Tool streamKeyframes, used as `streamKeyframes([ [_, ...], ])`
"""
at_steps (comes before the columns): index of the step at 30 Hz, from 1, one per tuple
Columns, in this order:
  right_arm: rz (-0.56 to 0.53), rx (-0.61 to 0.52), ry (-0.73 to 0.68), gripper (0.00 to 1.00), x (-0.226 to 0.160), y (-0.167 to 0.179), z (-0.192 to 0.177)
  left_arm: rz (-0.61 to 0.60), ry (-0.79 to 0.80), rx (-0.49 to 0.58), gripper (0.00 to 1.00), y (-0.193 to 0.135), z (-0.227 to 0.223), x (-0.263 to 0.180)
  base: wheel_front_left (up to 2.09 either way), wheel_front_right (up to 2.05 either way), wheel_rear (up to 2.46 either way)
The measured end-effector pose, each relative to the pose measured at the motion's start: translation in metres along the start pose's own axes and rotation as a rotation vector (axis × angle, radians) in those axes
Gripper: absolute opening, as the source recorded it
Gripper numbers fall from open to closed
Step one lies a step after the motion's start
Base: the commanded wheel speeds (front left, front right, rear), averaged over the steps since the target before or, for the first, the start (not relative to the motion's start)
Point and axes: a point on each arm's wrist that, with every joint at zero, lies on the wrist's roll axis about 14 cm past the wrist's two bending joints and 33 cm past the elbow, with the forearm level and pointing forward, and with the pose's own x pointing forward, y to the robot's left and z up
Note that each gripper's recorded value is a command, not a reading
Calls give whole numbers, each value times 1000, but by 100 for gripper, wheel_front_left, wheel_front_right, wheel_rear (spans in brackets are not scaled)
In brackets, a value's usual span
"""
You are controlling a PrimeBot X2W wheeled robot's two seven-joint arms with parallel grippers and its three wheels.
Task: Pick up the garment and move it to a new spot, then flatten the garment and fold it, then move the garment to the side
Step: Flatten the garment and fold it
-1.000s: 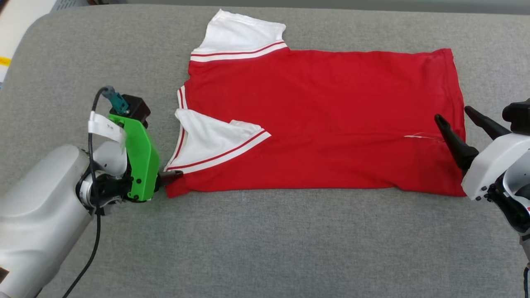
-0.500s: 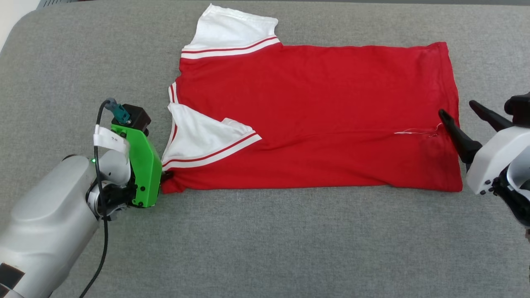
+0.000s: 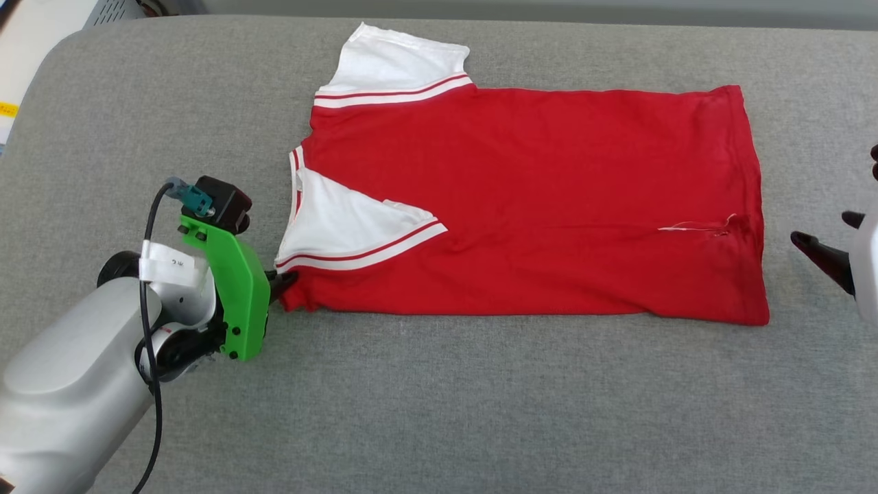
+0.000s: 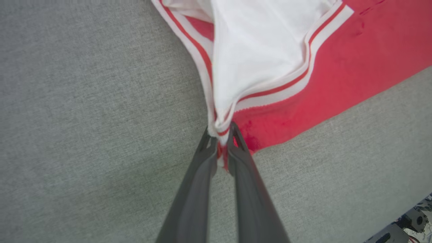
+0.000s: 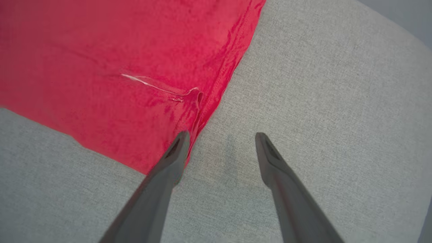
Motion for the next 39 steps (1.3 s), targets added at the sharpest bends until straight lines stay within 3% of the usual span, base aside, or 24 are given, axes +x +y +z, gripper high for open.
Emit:
streamKeyframes([
  [12,45,57,232,100,47,17,-58,-20,13,-9,0,-3,-9,9,0,0,0],
  [18,75,107,252,100,65,29,-79,-8,28,-31,0,1,-20,14,0,0,0],
  [19,75,112,243,53,65,29,-79,-6,25,-31,0,2,-20,14,0,0,0],
  [21,74,117,216,0,63,30,-77,-3,22,-30,0,2,-21,13,0,0,0],
  [29,69,124,49,0,40,30,-51,15,-19,-15,0,2,-17,-3,0,0,0],
  [39,58,112,-105,0,-18,25,-25,13,-127,45,0,-11,4,-49,0,0,0],
])
